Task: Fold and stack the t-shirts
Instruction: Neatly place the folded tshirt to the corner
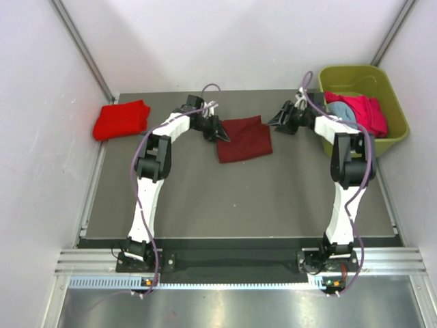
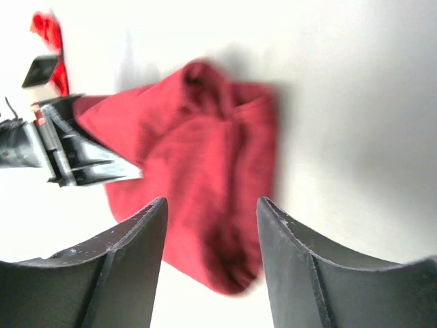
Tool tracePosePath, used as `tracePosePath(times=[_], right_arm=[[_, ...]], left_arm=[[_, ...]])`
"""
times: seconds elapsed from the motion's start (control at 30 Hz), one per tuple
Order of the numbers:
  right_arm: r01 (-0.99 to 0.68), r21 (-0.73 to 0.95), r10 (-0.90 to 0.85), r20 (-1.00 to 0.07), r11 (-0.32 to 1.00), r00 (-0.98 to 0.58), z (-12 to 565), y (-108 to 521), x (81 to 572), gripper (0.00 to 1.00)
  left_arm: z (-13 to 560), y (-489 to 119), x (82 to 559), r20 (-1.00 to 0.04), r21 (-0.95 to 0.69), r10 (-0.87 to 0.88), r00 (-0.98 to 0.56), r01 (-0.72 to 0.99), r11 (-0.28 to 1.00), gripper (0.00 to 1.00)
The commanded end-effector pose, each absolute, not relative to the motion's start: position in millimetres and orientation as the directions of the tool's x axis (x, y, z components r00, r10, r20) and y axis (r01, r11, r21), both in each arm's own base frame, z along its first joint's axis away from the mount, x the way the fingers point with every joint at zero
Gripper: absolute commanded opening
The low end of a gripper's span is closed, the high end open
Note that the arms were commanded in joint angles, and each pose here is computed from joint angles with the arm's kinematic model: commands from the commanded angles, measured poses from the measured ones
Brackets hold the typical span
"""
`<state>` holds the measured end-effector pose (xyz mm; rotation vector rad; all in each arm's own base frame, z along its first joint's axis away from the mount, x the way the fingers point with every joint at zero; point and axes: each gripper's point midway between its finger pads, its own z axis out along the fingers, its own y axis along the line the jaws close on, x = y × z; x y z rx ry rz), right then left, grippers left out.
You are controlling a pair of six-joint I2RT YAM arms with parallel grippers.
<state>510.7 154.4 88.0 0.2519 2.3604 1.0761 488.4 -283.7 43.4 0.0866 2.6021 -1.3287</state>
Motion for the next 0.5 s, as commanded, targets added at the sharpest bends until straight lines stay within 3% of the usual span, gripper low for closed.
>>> tracePosePath(times=[0.0,0.47], right_arm=[[-0.108,0.692,0.379,-0.511,0.713,-0.772,131,123,514,0.56],[-0.111,0.685,0.375,-0.519,0.72,-0.768,141,121,500,0.57]], left_arm=[[108,-230,500,-0.376,-0.717,-0.052,-0.925,0.255,0.649,0.0],[159,-68,495,-0.544,-0.401,-0.05,-0.838,0.207,0.892,0.0]])
